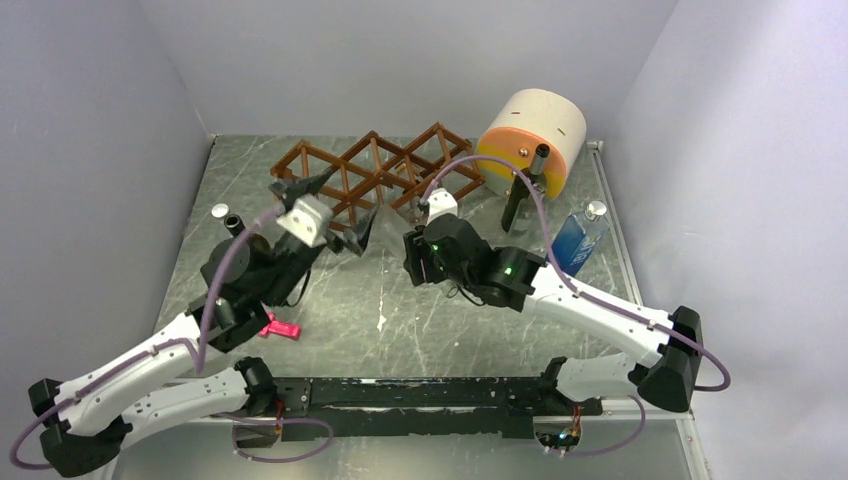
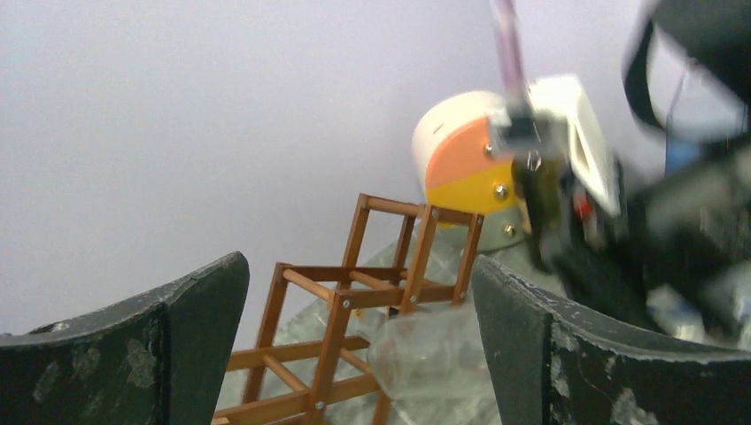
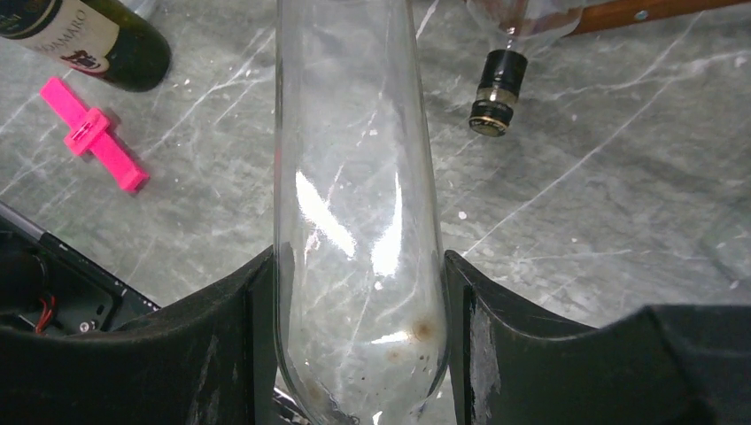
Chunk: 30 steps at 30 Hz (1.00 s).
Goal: Put the wine bottle on the wine rack
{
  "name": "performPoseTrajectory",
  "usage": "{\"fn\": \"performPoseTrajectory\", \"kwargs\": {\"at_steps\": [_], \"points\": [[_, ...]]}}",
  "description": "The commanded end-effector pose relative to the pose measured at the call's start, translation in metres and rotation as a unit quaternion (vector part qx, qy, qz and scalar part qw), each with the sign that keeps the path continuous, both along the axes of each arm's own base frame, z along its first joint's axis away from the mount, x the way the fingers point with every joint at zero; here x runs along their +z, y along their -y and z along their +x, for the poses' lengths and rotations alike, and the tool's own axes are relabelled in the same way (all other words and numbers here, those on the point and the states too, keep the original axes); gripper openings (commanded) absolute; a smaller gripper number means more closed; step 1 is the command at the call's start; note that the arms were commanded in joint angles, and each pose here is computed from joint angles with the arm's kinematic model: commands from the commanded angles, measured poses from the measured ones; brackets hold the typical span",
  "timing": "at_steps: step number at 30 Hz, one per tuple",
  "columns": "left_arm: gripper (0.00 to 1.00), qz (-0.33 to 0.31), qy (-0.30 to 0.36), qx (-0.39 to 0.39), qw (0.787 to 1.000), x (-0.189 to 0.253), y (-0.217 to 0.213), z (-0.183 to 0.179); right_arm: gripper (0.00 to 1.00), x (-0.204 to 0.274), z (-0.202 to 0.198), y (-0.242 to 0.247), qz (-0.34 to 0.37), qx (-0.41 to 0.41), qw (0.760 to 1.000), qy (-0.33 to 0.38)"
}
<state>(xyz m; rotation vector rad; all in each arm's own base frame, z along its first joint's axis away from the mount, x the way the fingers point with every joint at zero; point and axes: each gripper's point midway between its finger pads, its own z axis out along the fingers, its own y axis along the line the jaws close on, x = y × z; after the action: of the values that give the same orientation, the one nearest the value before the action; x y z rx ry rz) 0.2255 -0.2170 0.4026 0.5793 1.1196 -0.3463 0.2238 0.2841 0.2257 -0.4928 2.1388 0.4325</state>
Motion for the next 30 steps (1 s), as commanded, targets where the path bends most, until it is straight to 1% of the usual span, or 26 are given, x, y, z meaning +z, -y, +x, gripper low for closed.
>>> {"fn": "performPoseTrajectory", "kwargs": {"at_steps": [1,2,3,6,8,10,11,14,17,19,24,30], "points": [[0.99,-0.091,-0.136,0.054,0.985,0.016,-0.003,0.023,0.0,0.019,0.015,-0.028,0.093,-0.016,0.995,0.029],[0.99,-0.082,-0.157,0.061,0.982,0.019,0.002,0.029,0.0,0.015,0.016,-0.03,0.095,-0.016,0.995,0.026],[0.99,-0.058,-0.184,0.073,0.978,0.014,0.006,0.034,0.0,0.012,0.017,-0.033,0.096,-0.02,0.995,0.025],[0.99,-0.001,-0.232,0.105,0.967,0.01,0.009,0.055,0.0,0.001,0.023,-0.042,0.1,-0.027,0.994,0.024],[0.97,0.004,-0.274,0.152,0.95,-0.004,-0.003,0.075,0.0,-0.003,0.028,-0.05,0.11,-0.031,0.993,0.03],[0.98,0.0,-0.309,0.159,0.938,-0.015,-0.01,0.083,0.0,-0.014,0.03,-0.058,0.118,-0.03,0.992,0.03],[0.98,0.0,-0.32,0.154,0.935,-0.022,-0.011,0.084,0.0,-0.018,0.031,-0.061,0.122,-0.031,0.992,0.028],[0.98,-0.015,-0.328,0.136,0.935,-0.034,-0.015,0.086,0.0,-0.034,0.033,-0.068,0.12,-0.04,0.992,0.021],[0.98,-0.034,-0.333,0.14,0.932,-0.036,-0.028,0.088,0.0,-0.045,0.036,-0.075,0.115,-0.045,0.992,0.023],[0.98,-0.04,-0.326,0.144,0.934,-0.035,-0.034,0.088,0.0,-0.051,0.038,-0.079,0.111,-0.05,0.992,0.027],[0.97,-0.056,-0.305,0.144,0.94,-0.029,-0.045,0.082,0.0,-0.055,0.045,-0.095,0.127,-0.057,0.989,0.045],[0.97,-0.073,-0.28,0.134,0.948,-0.036,-0.048,0.076,0.0,-0.068,0.06,-0.109,0.115,-0.092,0.988,0.041]]}}
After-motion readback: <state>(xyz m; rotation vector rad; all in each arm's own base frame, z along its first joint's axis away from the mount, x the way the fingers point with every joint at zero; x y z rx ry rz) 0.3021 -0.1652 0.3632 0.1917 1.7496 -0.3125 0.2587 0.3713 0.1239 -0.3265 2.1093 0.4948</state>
